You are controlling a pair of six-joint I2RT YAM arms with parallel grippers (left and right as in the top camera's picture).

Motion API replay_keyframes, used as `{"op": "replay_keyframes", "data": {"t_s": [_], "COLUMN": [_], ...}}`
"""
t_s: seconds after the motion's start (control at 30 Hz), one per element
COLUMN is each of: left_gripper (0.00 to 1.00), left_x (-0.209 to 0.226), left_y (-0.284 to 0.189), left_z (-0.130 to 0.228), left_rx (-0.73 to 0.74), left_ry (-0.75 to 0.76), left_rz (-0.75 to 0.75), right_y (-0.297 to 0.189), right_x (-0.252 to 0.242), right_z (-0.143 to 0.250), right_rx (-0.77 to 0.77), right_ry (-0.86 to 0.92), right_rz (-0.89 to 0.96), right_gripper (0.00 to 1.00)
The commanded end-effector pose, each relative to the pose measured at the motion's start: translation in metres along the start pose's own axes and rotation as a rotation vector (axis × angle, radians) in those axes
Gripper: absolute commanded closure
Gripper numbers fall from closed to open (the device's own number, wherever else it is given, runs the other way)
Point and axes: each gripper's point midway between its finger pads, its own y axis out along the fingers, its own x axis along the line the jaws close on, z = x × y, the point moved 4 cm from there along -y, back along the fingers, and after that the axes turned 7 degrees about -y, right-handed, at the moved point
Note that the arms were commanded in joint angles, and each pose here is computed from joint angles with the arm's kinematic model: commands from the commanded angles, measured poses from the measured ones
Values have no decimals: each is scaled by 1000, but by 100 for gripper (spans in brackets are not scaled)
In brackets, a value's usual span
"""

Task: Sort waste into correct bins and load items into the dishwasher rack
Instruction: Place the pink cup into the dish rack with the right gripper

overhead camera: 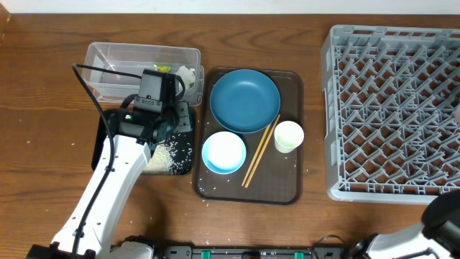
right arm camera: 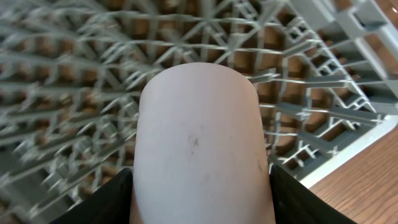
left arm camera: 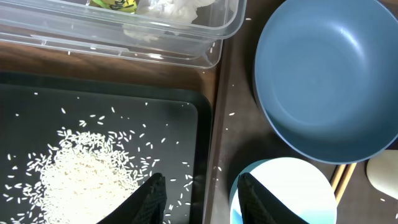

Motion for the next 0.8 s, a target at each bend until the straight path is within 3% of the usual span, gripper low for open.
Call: {"op": "replay_keyframes", "data": {"t_s": [0.0, 0.37, 0.5, 0.53, 0.6, 0.67, 0.73, 0.77], "left_gripper": [59, 59, 58, 53, 51, 50, 50, 49], "left_x": [3, 2, 2, 2, 2, 2, 2, 2], "left_y": [-1, -1, -1, -1, -1, -1, -1, -1], "left_z": [-2, -2, -2, -2, -2, -2, -2, -2], "left_rx": [-13, -13, -13, -12, -13, -12, -12, -12], "left_ry": [16, 16, 16, 16, 16, 16, 16, 16], "left_rz": [-20, -20, -19, -20, -20, -20, -19, -19], "right_y": [14, 51, 67, 71, 76, 80, 81, 81], "right_x": [-25, -62, -63, -63, -64, -64, -64, -64], "right_z": [-7, -14, -12, -12, -12, -14, -17, -19], "right_rx": [16, 32, 69, 74, 80, 76, 59, 52], "right_ry": [49, 153, 155, 155, 156, 156, 155, 155], "right_rz": [28, 53, 50, 50, 50, 50, 46, 43], "right_gripper": [99, 97, 85, 82, 70, 52, 19, 7]}}
